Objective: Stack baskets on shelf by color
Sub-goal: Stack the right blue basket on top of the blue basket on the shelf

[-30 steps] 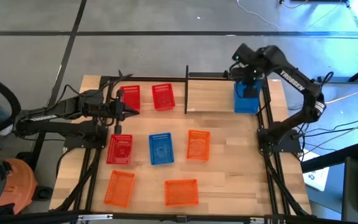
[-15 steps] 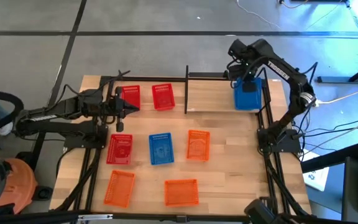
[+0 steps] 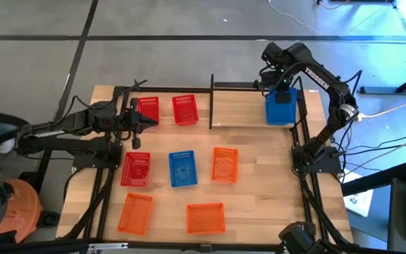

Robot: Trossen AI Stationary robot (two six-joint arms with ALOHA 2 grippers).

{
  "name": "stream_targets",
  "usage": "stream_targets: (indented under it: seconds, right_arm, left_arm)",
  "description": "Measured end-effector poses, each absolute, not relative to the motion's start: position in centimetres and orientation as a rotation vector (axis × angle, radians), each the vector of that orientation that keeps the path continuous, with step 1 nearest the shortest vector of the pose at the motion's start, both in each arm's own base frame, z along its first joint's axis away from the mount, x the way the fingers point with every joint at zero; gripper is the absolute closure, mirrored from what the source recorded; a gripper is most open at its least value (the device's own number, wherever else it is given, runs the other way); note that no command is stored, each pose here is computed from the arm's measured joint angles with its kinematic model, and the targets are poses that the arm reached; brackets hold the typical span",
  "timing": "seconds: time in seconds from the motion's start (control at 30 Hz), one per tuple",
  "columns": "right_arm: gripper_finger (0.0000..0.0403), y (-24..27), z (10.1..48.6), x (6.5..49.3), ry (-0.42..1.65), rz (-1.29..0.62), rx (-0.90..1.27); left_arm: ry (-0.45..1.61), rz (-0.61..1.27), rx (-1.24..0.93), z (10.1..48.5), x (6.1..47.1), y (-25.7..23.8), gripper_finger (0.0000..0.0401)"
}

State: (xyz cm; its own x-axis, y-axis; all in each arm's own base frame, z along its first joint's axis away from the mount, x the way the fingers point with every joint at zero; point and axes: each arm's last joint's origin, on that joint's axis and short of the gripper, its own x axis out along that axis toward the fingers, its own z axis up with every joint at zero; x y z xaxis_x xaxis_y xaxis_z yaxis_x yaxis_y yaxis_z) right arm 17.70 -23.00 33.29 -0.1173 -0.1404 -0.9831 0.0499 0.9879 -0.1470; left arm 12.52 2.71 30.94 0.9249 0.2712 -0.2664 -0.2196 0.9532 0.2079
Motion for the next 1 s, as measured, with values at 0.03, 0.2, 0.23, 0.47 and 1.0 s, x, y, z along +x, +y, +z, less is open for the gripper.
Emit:
stream_targets:
  seconds: [0.03,0.2,0.23,0.47,1.0]
  right_arm:
    - [0.0399,-23.0,33.3,17.7,1.681,-0.162,-0.069]
    - [0.0395,-23.2,33.1,17.7,1.695,-0.161,-0.060]
    - [0.0390,-23.2,33.0,17.7,1.698,-0.166,-0.052]
    - [0.0364,-24.3,32.2,17.6,1.696,-0.208,0.013]
    - [0.0376,-24.0,32.7,17.5,1.660,-0.222,0.000]
  left_arm:
    - [0.298,0.253,0.176,30.9,12.5,2.7,0.0401]
    - [0.298,0.253,0.176,30.9,12.5,2.7,0.0401]
    - [0.298,0.253,0.176,30.9,12.5,2.7,0.0401]
    - [0.298,0.253,0.176,30.9,12.5,2.7,0.0401]
    - [0.298,0.254,0.176,30.9,12.5,2.7,0.0401]
